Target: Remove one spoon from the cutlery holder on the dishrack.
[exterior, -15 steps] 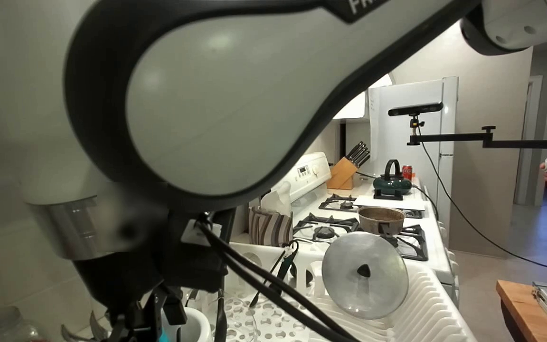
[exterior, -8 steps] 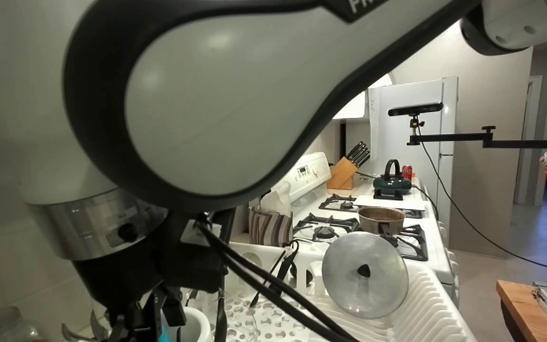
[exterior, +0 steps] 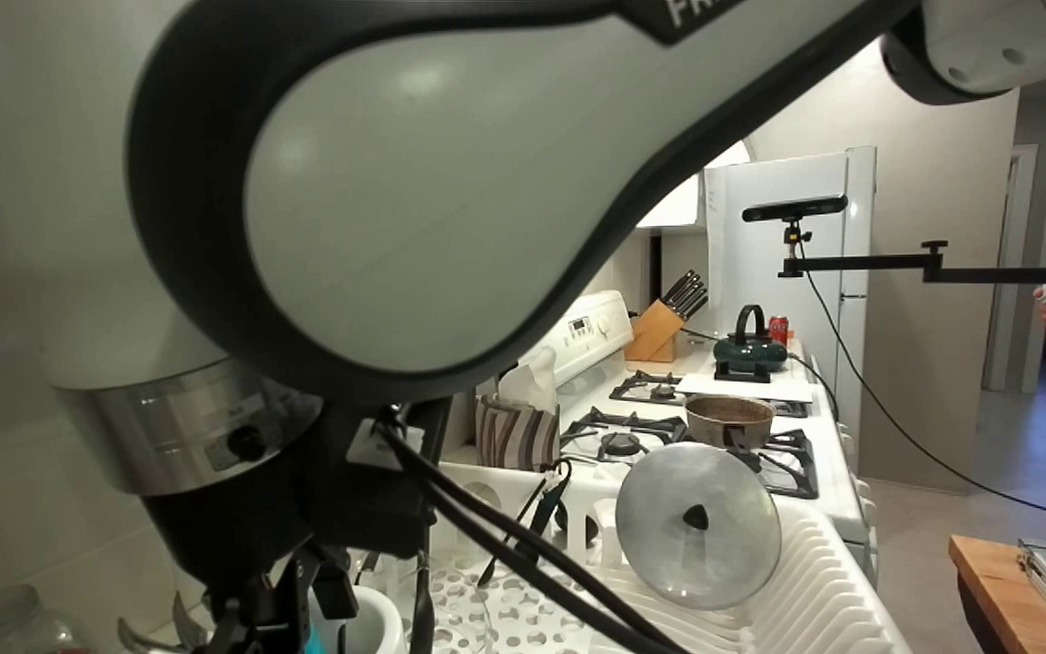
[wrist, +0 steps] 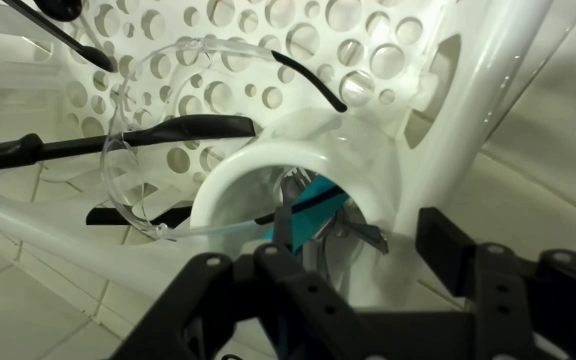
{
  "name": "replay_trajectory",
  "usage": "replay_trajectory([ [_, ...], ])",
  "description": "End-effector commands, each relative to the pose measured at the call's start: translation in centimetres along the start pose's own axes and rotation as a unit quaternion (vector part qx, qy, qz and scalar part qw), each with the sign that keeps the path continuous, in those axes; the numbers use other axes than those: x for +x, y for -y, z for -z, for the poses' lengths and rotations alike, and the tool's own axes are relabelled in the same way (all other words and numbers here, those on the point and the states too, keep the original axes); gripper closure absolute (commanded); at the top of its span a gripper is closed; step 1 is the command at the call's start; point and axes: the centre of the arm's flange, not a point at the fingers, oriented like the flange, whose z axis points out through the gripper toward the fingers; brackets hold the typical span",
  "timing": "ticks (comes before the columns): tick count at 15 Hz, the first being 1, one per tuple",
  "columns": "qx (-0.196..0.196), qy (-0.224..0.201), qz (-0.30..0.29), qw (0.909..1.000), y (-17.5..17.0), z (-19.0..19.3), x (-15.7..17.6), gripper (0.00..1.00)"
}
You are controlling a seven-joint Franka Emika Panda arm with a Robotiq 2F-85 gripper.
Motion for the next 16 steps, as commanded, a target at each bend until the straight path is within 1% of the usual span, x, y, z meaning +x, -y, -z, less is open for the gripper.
replay_trajectory([
  [1,0.014,-0.007,-0.011,0.9998,-2.1,1.2,-0.2,0.34],
  [6,0.016,-0.009,-0.017,0.9997,-2.6,1.3,-0.7,0.35],
  [8,0.019,-0.012,-0.018,0.9996,-2.6,1.4,-0.9,0.33],
  [16,0.019,-0.023,-0.030,0.9991,-3.0,2.3,-1.3,0.34],
])
